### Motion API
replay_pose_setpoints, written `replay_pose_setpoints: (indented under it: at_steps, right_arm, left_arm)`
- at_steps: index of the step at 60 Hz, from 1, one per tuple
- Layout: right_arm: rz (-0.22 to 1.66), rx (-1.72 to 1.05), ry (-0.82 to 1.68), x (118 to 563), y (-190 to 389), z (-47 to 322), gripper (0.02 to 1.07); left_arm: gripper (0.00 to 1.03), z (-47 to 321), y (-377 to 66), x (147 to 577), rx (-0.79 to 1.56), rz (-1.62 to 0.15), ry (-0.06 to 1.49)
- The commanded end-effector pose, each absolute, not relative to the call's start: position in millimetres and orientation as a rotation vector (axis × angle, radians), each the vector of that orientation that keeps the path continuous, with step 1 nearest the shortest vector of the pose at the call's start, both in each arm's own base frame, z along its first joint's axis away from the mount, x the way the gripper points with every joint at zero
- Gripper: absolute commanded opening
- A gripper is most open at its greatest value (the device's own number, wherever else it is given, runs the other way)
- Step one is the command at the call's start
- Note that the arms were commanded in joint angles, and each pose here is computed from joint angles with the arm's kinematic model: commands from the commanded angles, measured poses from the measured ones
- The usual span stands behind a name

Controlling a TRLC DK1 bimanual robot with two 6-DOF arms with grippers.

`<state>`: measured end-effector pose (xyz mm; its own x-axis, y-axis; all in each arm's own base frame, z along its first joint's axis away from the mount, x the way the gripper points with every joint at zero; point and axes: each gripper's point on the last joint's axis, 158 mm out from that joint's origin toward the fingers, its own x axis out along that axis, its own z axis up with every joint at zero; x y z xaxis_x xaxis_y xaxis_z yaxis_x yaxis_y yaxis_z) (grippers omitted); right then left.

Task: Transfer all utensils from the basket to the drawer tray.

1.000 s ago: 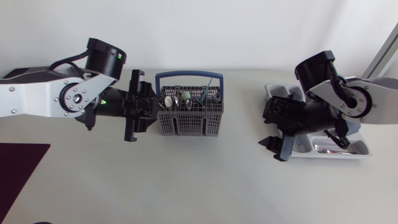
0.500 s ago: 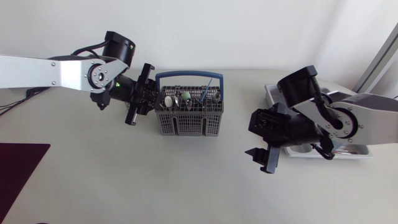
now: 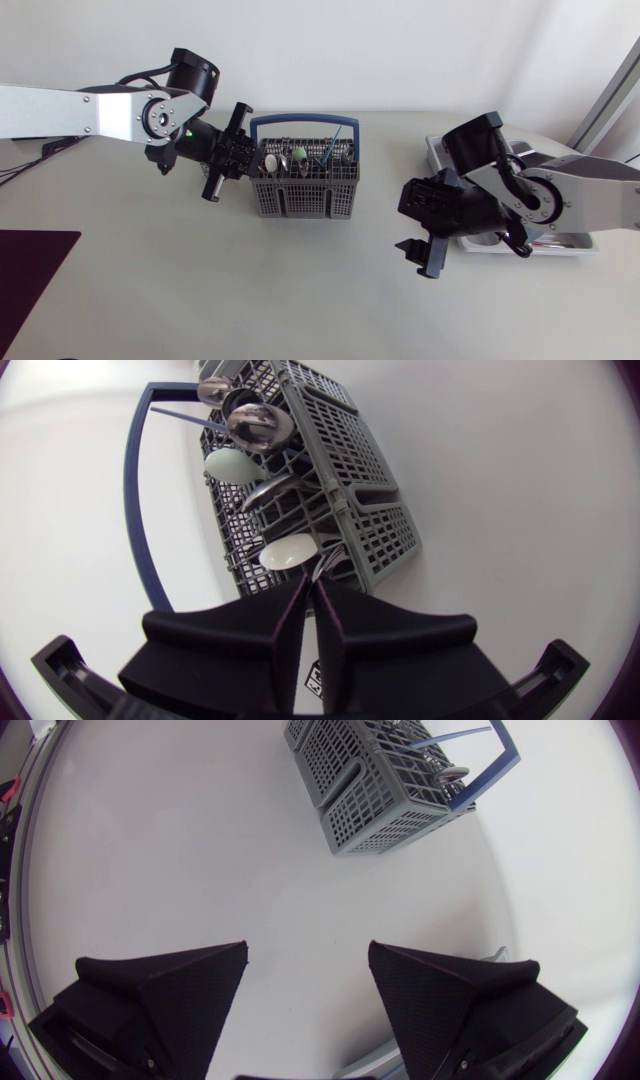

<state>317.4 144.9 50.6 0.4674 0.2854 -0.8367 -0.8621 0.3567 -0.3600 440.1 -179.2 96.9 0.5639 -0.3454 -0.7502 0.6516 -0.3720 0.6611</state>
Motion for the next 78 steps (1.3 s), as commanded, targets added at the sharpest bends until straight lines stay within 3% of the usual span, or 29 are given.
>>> replay_pose_setpoints:
  at_steps: [1, 23, 52, 66, 78]
  right_arm:
    - [0.844, -0.920, 0.791, 310, 138, 37, 0.89]
    - [0.863, -0.944, 0.785, 299, 147, 35, 0.89]
    - [0.829, -0.902, 0.652, 289, 171, 76, 0.89]
    - [0.763, -0.770, 0.557, 293, 181, 114, 0.89]
    - [0.731, -0.659, 0.542, 291, 187, 137, 0.89]
  left_arm:
    - [0.04, 94, -185, 442, 1.666, -1.104, 0.235]
    - [0.04, 134, -186, 439, 1.607, -1.034, 0.178]
    - [0.04, 233, -177, 401, 1.503, -0.862, 0.058]
    - [0.03, 271, -206, 365, 1.128, -0.835, 0.154]
    - [0.03, 257, -235, 347, 0.822, -0.839, 0.330]
